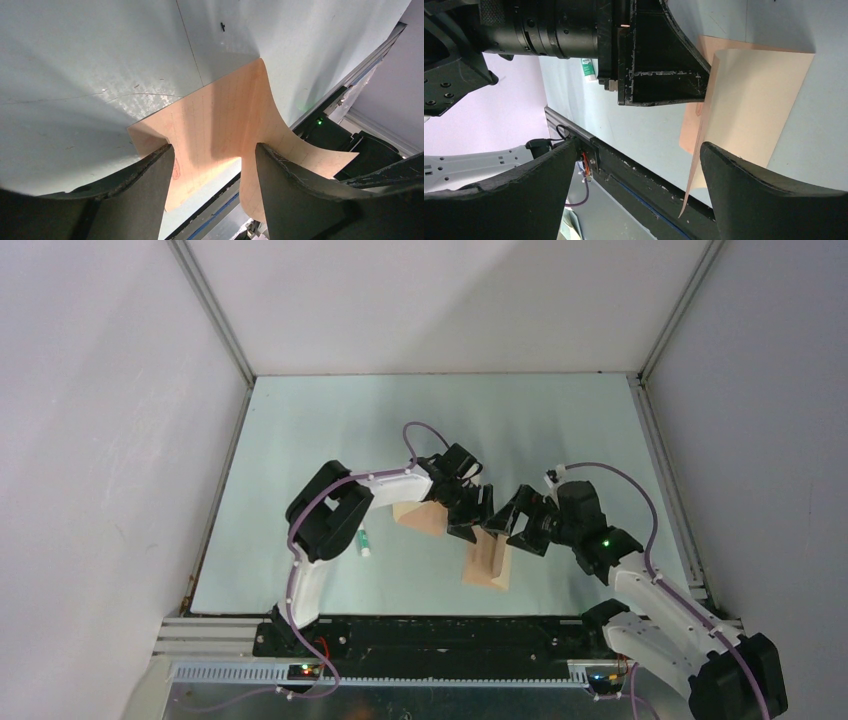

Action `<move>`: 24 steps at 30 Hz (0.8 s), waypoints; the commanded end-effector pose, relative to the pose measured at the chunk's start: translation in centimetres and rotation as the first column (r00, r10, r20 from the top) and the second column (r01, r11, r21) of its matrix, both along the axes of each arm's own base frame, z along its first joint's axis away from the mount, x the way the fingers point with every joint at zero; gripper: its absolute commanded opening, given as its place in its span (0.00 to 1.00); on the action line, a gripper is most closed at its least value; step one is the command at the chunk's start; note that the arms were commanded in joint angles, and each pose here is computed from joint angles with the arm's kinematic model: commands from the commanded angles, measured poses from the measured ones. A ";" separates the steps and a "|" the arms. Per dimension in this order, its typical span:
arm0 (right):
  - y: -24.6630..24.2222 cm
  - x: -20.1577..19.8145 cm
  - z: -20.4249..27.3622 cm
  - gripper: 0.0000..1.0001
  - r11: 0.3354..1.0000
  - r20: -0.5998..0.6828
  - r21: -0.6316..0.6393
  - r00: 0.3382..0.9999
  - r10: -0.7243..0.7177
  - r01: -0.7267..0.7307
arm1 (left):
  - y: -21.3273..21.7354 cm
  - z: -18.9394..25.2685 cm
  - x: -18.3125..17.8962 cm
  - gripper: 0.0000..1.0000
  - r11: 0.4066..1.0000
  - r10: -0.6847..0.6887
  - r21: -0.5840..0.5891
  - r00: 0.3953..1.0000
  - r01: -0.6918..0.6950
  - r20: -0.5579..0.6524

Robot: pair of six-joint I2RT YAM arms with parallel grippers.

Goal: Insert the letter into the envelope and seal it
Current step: Fold the letter at the center of the board.

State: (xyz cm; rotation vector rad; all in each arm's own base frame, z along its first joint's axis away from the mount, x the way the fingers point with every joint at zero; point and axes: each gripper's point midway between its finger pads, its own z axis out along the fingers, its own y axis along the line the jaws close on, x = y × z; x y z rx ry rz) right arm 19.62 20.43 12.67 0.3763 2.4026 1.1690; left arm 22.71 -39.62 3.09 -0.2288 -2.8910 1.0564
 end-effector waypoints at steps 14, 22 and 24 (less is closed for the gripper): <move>0.4 1.0 -2.7 0.97 0.998 -0.004 -0.062 1.000 0.002 -0.003 | 3.7 -0.8 0.1 0.71 0.990 0.040 0.133 0.997 -0.048 0.065; 1.2 1.1 -2.6 0.97 0.999 -0.011 -0.032 1.000 0.015 -0.015 | 3.8 1.0 0.6 0.71 0.992 0.059 0.108 0.994 -0.068 0.088; 1.4 1.1 -2.2 0.97 1.000 -0.005 -0.018 1.000 0.019 -0.019 | 3.8 1.2 0.7 0.71 0.992 0.060 0.105 0.994 -0.070 0.091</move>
